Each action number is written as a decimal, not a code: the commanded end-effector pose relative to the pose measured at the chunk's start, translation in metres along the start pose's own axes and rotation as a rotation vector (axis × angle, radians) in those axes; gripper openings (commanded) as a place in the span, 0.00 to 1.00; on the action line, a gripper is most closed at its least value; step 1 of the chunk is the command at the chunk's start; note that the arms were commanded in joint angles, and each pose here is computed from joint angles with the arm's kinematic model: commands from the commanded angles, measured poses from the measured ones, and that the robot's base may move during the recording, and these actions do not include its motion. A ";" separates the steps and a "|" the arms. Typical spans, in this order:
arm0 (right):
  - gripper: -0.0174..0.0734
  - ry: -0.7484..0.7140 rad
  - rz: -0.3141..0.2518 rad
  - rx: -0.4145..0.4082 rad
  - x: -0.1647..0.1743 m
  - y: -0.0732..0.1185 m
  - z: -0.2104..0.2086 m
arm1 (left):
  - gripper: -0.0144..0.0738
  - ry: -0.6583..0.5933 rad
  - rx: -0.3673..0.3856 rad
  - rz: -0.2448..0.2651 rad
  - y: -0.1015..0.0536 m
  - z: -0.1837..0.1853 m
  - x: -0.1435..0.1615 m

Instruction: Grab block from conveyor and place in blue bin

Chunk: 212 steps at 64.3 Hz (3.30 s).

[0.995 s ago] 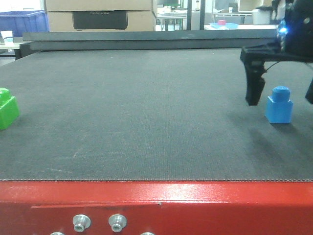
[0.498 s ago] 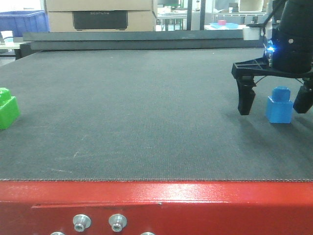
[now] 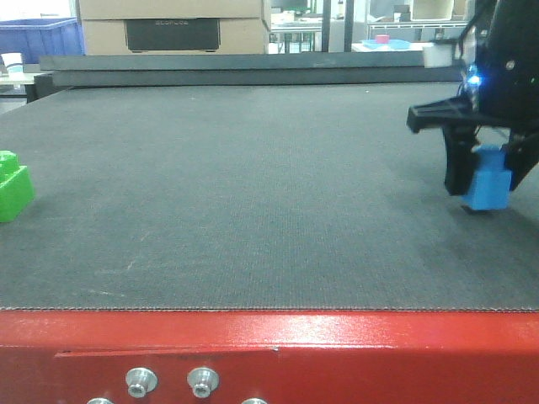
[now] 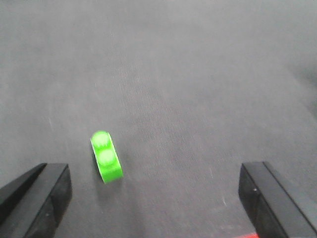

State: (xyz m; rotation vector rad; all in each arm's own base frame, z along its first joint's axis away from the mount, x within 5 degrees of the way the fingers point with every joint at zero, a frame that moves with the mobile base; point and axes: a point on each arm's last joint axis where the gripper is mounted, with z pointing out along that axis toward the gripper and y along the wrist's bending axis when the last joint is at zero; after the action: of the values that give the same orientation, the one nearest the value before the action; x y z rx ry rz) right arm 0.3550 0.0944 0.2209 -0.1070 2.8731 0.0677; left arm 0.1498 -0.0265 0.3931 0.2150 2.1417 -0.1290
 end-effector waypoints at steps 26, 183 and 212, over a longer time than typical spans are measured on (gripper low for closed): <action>0.01 -0.321 -0.184 -0.116 0.051 0.036 -0.108 | 0.83 0.431 -0.137 -0.153 0.034 0.097 -0.022; 0.01 -0.497 -0.010 -0.036 0.139 -0.040 -0.122 | 0.04 0.366 -0.042 -0.005 -0.012 0.139 -0.010; 0.01 -0.759 -0.042 -0.051 0.171 -0.045 -0.212 | 0.04 0.022 -0.039 -0.012 -0.007 0.017 -0.030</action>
State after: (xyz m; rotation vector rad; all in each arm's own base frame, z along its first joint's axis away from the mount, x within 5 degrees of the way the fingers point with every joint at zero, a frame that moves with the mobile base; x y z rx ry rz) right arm 0.1447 0.0298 0.3626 -0.1121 2.1472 0.1622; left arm 0.1935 -0.0423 0.3992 0.1885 2.2156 -0.0802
